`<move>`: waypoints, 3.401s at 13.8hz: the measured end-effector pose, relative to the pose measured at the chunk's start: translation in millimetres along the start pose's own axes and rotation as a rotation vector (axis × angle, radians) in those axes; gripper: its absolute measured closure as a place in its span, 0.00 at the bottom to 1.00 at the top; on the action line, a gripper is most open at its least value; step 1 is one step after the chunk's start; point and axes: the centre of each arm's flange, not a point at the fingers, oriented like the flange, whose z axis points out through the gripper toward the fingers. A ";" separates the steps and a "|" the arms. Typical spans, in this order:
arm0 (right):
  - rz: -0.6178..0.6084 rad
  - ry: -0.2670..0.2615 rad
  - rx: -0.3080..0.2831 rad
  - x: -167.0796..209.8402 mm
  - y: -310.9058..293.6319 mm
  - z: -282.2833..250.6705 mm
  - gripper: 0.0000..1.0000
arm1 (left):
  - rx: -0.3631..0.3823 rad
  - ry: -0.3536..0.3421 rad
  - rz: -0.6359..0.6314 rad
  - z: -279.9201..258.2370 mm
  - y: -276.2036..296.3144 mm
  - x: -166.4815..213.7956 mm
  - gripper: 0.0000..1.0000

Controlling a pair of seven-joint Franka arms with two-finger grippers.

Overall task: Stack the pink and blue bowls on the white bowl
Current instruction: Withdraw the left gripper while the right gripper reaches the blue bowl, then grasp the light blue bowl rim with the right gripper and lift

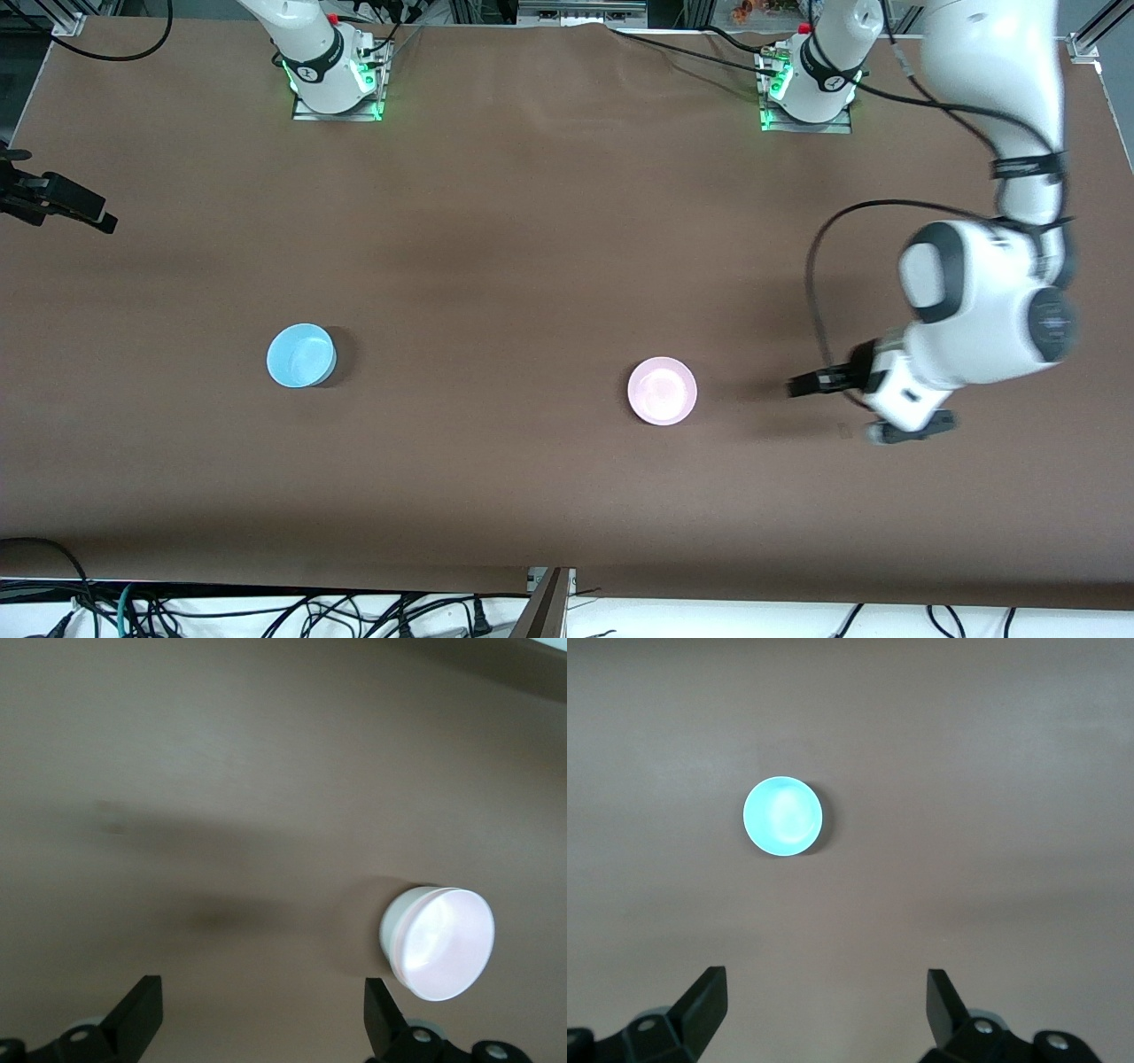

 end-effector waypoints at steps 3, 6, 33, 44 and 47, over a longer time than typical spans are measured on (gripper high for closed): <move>0.000 0.001 0.000 0.1 0.2 -0.1 0.00 | 0.136 0.034 0.046 -69.4 -59.3 -2.1 0.00; 0.001 0.000 0.000 0.2 0.5 0.2 0.00 | 0.148 0.041 0.042 -138.5 -77.1 -26.8 0.00; -0.017 0.022 -0.015 97.0 -51.7 355.1 0.00 | 0.278 -0.072 0.071 -231.2 -66.2 -109.4 0.00; -0.010 0.019 -0.022 73.0 -45.5 388.2 0.02 | 0.278 -0.069 0.061 -233.2 -71.6 -108.6 0.00; -0.009 0.019 -0.022 73.1 -45.2 387.8 0.23 | 0.278 -0.069 0.061 -233.4 -71.5 -108.6 0.00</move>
